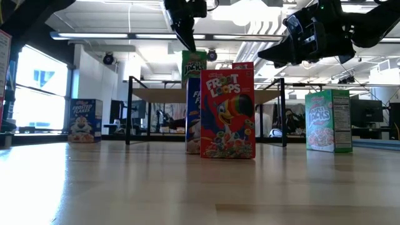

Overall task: Stack cereal on shelf
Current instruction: Put the top left green cereal box on the shelf, then adjust the green and red cereal box on the shelf

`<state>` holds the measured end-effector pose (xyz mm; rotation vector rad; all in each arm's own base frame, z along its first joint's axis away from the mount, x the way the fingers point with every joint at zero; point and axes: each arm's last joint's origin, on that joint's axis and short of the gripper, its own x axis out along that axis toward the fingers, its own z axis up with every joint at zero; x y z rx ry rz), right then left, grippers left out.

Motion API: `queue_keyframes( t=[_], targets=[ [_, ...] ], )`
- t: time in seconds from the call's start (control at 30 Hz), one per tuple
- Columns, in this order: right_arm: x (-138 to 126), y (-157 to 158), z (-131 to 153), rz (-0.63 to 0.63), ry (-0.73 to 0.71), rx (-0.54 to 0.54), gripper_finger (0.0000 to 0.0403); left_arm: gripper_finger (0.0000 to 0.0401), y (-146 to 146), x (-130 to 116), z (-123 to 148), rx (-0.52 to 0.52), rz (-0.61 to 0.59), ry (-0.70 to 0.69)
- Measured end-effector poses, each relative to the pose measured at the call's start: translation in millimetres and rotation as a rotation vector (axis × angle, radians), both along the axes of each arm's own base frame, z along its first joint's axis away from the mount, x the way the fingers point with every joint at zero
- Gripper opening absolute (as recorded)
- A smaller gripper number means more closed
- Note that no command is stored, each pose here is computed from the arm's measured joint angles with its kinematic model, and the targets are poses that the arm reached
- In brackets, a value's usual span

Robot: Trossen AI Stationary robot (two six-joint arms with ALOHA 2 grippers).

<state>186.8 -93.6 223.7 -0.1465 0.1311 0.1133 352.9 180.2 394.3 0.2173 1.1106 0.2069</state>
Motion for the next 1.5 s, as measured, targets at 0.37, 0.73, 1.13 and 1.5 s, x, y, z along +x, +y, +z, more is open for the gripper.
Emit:
queue_keyframes(
  t=[0.37,0.73,1.13,1.5],
  targets=[
    [0,0,0,0.000,0.004,0.003,0.0000,0.0146,-22,-43,61,0.068,0.063,-0.210],
    [-1,0,-4,0.000,0.034,0.021,0.0000,0.0019,-69,-65,38,-0.113,0.031,-0.230],
    [-1,0,-3,-0.001,0.032,0.020,0.0000,0.0003,-77,-98,-54,-0.114,0.189,-0.626],
    [0,-2,-2,-0.060,0.026,0.006,0.0000,0.0001,-71,-83,-132,-0.196,0.279,-0.628]
  ],
)
